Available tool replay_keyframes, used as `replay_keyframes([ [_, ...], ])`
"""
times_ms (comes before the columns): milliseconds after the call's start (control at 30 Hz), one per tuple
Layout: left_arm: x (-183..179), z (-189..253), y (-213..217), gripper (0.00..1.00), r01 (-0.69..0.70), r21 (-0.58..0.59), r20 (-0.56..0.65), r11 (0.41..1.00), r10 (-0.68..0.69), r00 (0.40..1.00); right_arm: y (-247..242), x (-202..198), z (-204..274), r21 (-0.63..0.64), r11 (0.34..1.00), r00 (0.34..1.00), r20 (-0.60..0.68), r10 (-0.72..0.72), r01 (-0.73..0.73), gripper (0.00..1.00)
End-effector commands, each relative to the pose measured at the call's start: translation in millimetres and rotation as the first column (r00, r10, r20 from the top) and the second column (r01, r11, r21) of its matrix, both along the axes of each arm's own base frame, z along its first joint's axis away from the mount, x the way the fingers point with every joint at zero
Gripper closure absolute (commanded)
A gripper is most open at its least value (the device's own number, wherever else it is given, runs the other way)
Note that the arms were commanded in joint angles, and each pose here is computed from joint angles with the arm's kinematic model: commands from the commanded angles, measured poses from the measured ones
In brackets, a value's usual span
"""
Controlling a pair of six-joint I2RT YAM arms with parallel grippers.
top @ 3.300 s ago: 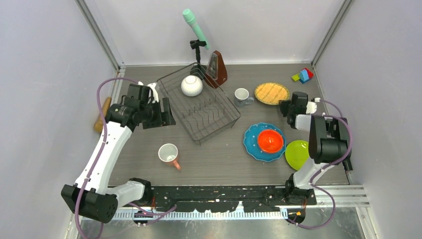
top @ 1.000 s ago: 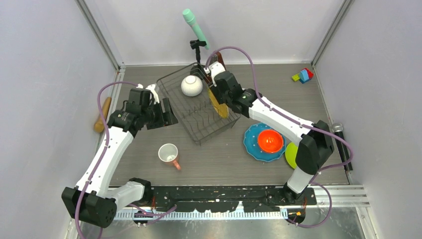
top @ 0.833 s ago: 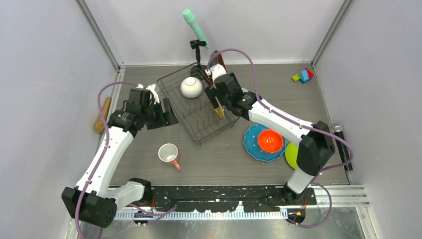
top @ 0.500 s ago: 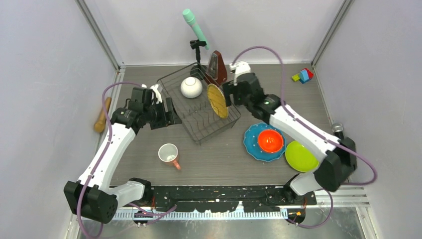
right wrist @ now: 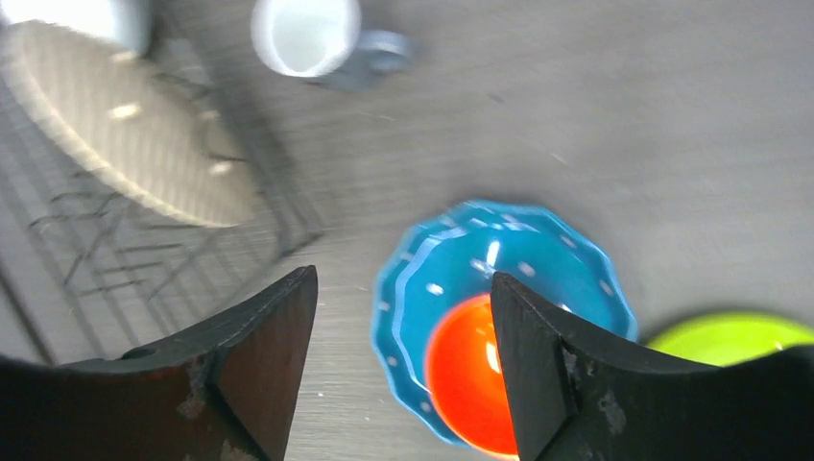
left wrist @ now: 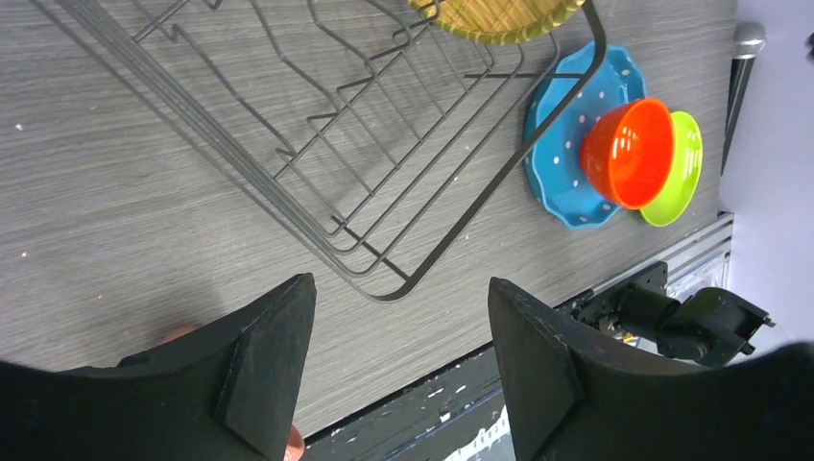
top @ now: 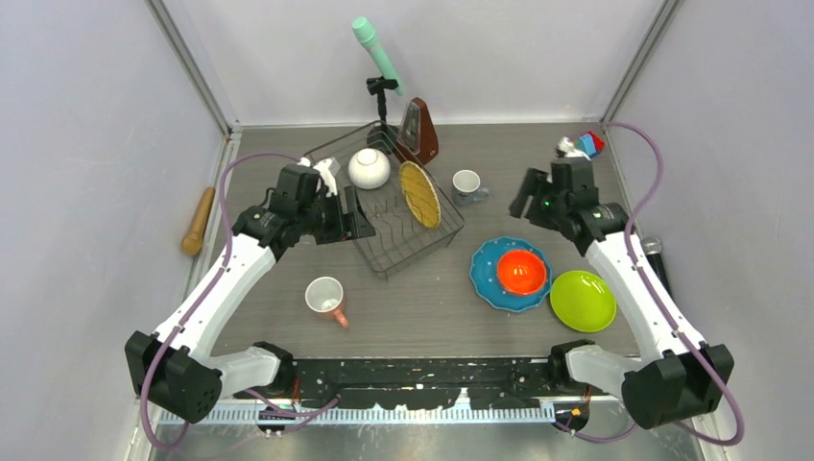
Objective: Load the mixed dishes into the dish rack
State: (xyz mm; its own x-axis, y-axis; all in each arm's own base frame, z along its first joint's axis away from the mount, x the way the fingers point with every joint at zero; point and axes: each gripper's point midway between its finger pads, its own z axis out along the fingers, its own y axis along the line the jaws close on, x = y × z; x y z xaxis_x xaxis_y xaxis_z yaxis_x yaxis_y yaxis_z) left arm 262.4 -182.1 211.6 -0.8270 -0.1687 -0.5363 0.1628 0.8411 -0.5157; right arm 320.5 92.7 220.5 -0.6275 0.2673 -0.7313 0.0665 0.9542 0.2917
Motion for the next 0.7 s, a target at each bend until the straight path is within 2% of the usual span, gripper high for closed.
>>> replay_keyframes([
  [0, 14.5, 15.7, -7.8, 0.32, -0.01, -0.03, 0.086, 0.999, 0.013, 0.996, -40.2, -47.0, -36.0, 0.053, 0.97, 0.955, -0.192, -0.224, 0.238, 0.3],
  [100, 17.0, 16.4, -7.9, 0.32, -0.014, -0.032, 0.096, 0.999, 0.017, 0.995, -50.8, -66.2, -57.6, 0.059, 0.927, 0.904, -0.255, -0.345, 0.37, 0.31],
  [200, 17.9, 19.1, -9.6, 0.32, -0.012, -0.04, 0.101, 0.999, 0.016, 0.995, -53.2, -80.3, -84.6, 0.063, 0.893, 0.858, -0.315, -0.405, 0.445, 0.32],
  [333, 16.7, 18.8, -10.0, 0.32, -0.007, -0.043, 0.099, 0.999, 0.011, 0.995, -52.8, -83.7, -97.9, 0.099, 0.874, 0.85, -0.306, -0.428, 0.476, 0.34],
  [533, 15.4, 15.5, -7.4, 0.32, -0.014, -0.03, 0.091, 0.999, 0.017, 0.996, -72.9, -103.2, -120.9, -0.012, 0.829, 0.778, -0.339, -0.529, 0.559, 0.35],
  [667, 18.1, 16.5, -9.1, 0.32, -0.019, -0.04, 0.093, 0.999, 0.022, 0.995, -73.1, -105.1, -128.7, -0.012, 0.822, 0.769, -0.347, -0.537, 0.569, 0.36],
])
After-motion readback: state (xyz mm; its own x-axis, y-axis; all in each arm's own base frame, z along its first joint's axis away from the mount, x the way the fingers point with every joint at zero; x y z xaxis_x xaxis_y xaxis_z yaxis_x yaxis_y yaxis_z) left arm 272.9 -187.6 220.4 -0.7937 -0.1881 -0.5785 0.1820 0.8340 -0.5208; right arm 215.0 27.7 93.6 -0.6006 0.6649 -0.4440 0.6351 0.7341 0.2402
